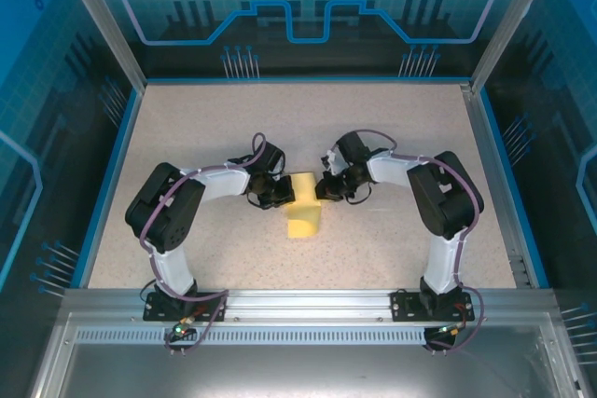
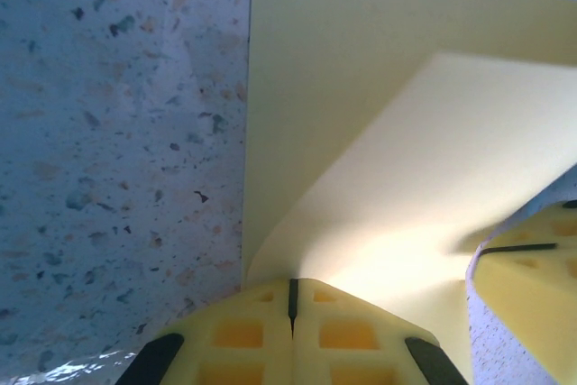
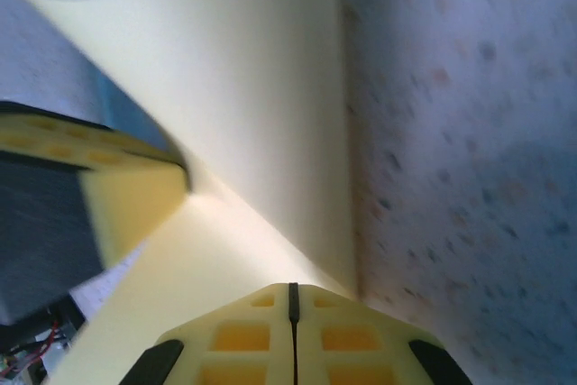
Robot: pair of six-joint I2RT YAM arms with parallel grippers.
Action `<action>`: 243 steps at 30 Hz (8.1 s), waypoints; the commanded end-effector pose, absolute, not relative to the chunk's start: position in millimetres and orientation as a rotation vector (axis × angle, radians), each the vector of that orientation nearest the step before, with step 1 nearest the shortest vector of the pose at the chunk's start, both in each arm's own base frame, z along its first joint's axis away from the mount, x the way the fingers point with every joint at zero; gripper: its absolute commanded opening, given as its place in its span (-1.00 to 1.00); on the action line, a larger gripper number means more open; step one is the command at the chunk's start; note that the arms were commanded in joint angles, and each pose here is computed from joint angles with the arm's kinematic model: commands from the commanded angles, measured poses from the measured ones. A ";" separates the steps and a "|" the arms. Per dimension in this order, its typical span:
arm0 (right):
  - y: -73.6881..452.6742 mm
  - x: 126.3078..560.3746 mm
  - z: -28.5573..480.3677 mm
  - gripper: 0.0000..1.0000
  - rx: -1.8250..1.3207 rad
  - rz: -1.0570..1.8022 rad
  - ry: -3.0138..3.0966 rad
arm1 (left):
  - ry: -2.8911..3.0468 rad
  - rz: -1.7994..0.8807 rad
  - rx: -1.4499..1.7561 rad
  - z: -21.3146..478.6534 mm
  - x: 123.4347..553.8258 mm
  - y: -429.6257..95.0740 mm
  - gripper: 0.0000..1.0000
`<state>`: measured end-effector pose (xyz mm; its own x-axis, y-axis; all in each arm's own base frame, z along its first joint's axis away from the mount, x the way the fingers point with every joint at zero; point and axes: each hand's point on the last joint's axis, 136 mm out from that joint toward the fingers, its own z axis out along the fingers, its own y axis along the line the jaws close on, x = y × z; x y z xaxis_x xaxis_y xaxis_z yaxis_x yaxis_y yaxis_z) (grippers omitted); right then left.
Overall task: Fold a paper plane with a square sheet of paper (pick it up from the middle)
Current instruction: Fold the square sheet of paper in half at the center of the table, then rotate the square sheet of paper at the center of the table.
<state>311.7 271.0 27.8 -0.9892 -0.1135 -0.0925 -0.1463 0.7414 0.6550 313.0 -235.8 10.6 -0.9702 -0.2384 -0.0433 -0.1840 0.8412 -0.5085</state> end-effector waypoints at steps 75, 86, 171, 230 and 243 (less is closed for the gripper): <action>264.5 391.1 -9.9 -0.87 0.054 1.190 2.823 | 3.141 -0.485 -0.329 -43.6 264.4 -206.6 -0.98; 260.0 413.7 19.8 -0.88 0.109 1.118 2.768 | 3.140 -0.485 -0.330 -43.9 264.6 -207.0 -0.98; 279.6 196.8 15.6 -0.82 -0.225 1.232 2.962 | 3.125 -0.472 -0.335 -45.7 263.7 -208.3 -0.99; 227.5 357.6 2.5 -0.89 0.403 0.770 2.792 | 2.871 -0.881 -0.177 66.7 260.1 -291.9 -0.52; 165.3 321.6 -14.4 -0.89 0.688 0.585 2.816 | 2.921 -0.892 -0.174 30.4 244.9 -335.6 -0.56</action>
